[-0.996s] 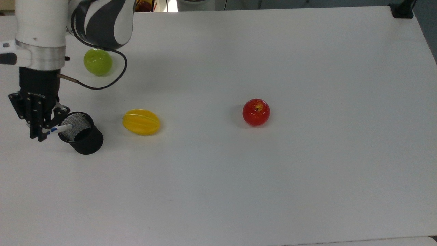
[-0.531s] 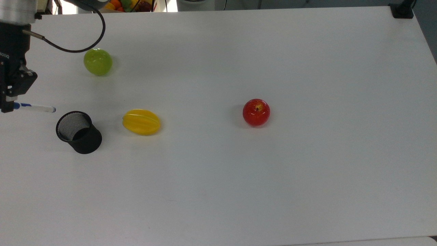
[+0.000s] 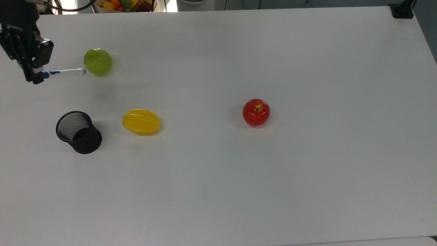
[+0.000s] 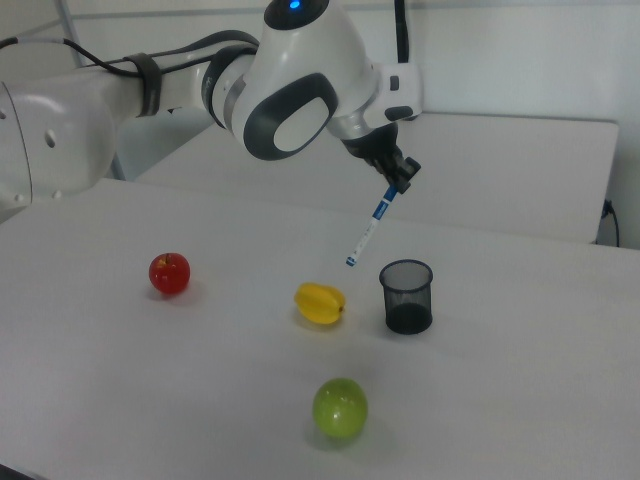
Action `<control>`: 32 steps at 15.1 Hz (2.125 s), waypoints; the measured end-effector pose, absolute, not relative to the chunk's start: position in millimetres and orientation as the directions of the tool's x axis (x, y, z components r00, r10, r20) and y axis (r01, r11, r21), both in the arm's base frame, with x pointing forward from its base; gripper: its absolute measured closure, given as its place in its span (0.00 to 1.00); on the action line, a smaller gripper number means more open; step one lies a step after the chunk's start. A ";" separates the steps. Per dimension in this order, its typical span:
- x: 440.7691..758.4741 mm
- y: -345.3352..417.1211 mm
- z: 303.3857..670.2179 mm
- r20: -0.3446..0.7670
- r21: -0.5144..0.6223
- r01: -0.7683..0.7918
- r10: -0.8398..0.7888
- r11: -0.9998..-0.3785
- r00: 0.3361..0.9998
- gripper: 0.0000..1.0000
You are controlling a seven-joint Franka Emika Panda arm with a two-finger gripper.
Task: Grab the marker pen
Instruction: 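Lift the marker up out of the pen cup, then carry the marker across the table past the green apple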
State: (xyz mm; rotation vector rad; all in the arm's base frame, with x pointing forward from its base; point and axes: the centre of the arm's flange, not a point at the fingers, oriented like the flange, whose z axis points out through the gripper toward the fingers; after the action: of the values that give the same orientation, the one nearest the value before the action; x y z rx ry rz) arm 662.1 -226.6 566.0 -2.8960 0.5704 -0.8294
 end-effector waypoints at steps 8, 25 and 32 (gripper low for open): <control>651.0 -185.8 547.1 0.274 -0.198 -0.280 -0.327 -0.939 0.904 0.83; 635.8 -49.6 455.5 -0.099 -0.090 -0.067 -0.058 -0.994 0.993 0.83; 608.6 30.5 378.4 -0.077 -0.055 -0.028 -0.024 -0.998 0.997 0.83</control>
State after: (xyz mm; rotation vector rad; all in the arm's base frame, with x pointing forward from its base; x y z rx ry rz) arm 608.6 30.5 378.4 -3.0831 0.0400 0.1173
